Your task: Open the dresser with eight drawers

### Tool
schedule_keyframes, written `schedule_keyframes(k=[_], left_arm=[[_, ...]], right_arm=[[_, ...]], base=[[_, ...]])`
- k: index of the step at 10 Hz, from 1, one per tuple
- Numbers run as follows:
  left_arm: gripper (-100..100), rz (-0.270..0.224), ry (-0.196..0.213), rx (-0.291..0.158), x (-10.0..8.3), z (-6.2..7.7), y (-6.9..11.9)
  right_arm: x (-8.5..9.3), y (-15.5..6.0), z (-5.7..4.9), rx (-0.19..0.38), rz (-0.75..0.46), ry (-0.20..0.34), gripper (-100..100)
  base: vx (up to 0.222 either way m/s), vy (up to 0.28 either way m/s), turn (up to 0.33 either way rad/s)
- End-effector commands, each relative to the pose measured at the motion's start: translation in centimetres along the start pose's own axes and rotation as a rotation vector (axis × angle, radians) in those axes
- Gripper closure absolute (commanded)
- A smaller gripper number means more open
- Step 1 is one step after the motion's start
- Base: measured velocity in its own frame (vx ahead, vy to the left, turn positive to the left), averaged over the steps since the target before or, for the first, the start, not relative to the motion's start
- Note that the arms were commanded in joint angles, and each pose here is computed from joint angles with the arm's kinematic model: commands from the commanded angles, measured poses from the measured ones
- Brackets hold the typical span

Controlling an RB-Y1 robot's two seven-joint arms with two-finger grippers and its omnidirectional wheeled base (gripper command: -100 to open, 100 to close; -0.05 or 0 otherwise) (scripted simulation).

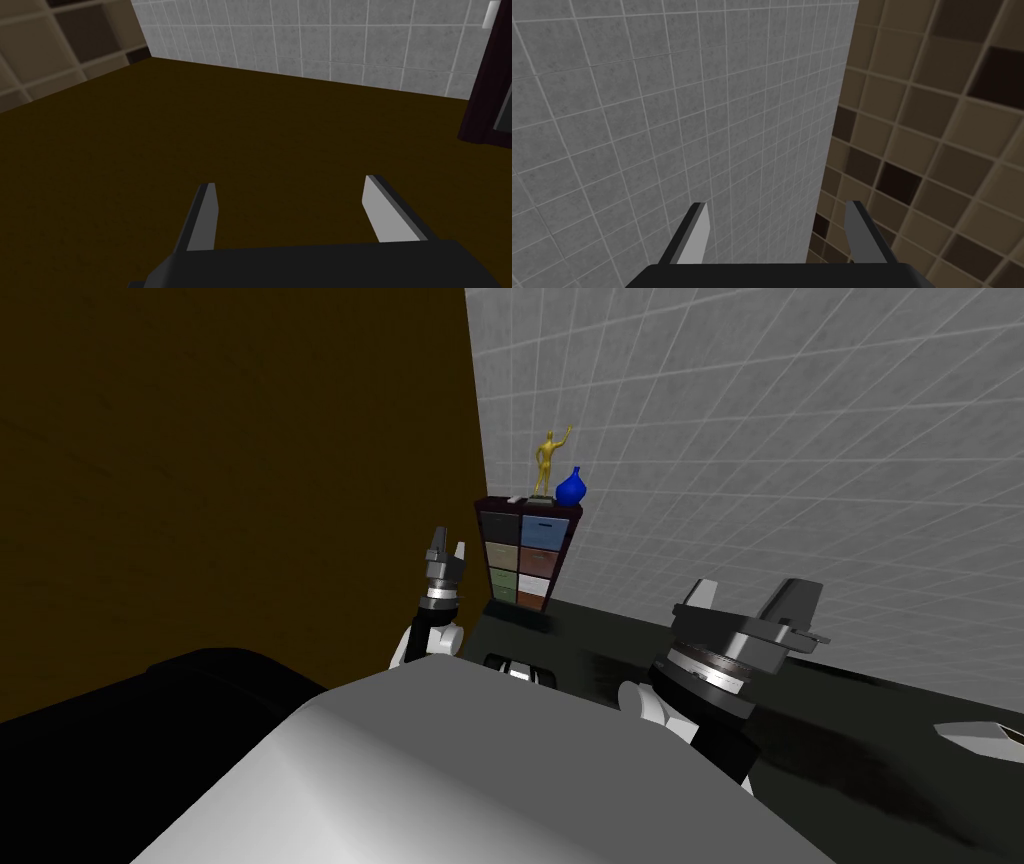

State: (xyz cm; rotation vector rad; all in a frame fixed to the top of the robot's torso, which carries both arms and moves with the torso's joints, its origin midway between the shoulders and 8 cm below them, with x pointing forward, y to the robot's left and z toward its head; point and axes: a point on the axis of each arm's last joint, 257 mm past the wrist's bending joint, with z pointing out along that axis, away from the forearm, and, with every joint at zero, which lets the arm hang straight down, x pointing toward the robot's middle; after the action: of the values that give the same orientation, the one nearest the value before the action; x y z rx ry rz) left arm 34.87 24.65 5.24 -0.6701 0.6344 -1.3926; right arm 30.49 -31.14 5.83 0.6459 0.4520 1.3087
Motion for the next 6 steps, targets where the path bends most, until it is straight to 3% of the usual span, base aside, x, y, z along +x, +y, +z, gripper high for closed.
schedule_keyframes(k=[1,2,6], left_arm=[[0,0.0,0.0,0.0,0.0,0.0,0.0],[-100,0.013,0.033,-0.012,0.4,-0.1,0.6],[-100,0.041,0.102,-0.069,0.6,-0.7,3.9]], right_arm=[[0.0,0.0,0.0,0.0,0.0,0.0,0],[0.0,0.0,0.0,0.0,0.0,0.0,0],[0.0,0.0,0.0,0.001,0.0,0.0,0]], base=[[0.0,0.0,0.0],[0.059,-0.014,-0.003],[0.142,-0.02,0.008]])
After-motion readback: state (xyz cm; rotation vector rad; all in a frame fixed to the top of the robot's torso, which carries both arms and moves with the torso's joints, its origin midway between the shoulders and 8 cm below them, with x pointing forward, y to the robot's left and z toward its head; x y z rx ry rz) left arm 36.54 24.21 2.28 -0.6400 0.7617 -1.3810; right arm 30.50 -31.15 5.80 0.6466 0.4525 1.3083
